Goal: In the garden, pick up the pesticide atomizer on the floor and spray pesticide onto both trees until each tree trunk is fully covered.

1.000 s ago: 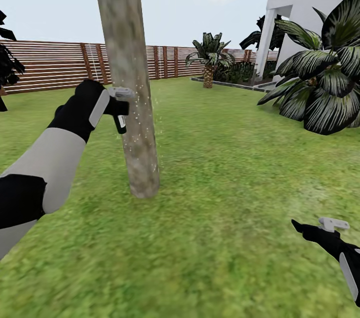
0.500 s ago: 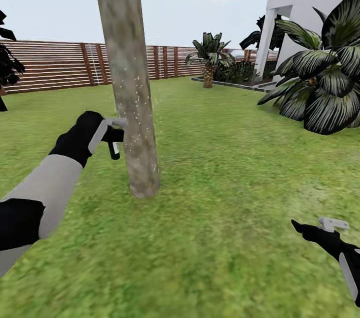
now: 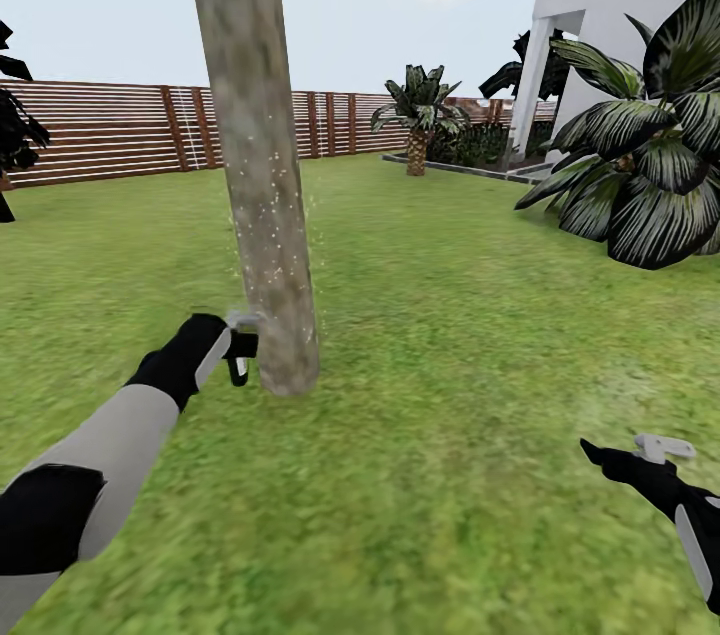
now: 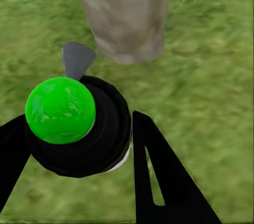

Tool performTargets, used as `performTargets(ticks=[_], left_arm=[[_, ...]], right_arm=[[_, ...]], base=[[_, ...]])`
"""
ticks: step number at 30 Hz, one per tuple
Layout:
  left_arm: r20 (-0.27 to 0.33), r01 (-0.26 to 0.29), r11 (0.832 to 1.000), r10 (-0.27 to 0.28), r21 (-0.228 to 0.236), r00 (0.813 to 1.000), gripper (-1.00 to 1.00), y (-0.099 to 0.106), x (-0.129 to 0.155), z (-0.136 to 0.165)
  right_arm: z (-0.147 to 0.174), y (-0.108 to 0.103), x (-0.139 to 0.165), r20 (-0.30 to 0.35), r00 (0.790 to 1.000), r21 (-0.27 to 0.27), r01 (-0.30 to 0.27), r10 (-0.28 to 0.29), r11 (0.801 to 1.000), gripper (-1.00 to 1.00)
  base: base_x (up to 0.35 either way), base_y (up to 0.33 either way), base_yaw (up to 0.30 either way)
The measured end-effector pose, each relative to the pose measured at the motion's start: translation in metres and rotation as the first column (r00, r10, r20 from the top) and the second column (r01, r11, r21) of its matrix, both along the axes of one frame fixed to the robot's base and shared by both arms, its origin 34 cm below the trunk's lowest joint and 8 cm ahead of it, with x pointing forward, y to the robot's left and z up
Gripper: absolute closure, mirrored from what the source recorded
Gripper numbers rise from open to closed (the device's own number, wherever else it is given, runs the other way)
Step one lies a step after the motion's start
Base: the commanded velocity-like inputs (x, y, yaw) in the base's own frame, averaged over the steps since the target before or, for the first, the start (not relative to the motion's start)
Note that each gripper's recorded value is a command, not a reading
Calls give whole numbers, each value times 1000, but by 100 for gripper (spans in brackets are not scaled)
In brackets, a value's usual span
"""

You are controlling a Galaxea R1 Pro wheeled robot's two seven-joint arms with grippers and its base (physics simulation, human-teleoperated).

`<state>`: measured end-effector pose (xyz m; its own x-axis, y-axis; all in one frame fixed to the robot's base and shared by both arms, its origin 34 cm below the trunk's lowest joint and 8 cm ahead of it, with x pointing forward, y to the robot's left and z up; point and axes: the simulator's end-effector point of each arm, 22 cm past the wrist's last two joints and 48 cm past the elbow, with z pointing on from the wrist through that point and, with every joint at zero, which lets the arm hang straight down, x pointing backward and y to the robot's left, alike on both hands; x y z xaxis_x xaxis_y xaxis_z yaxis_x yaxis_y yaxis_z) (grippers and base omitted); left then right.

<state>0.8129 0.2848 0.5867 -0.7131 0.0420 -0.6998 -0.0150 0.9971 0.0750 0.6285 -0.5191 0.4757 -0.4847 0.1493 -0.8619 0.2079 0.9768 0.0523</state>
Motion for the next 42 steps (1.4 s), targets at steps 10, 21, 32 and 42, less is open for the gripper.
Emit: performTargets(ticks=[10,21,32,42], left_arm=[[2,-35,999,35,-14,999,100,10,-12,-64],[-13,11,998,-12,-57,1000,100,-35,-27,-91],[-68,11,998,-15,-56,998,100,-39,-43,-115],[-73,11,998,-15,-56,997,100,-40,-44,-118]], right_arm=[[0,0,0,0,1000,-1,0,0,1000,-100],[1,0,0,0,1000,0,0,0,1000,-100],[0,0,0,-1,1000,-1,-1,1,1000,-100],[1,0,0,0,1000,-1,-1,1,1000,-100]], base=[[0,0,0],[0,0,102],[5,-253,271],[128,-301,171]])
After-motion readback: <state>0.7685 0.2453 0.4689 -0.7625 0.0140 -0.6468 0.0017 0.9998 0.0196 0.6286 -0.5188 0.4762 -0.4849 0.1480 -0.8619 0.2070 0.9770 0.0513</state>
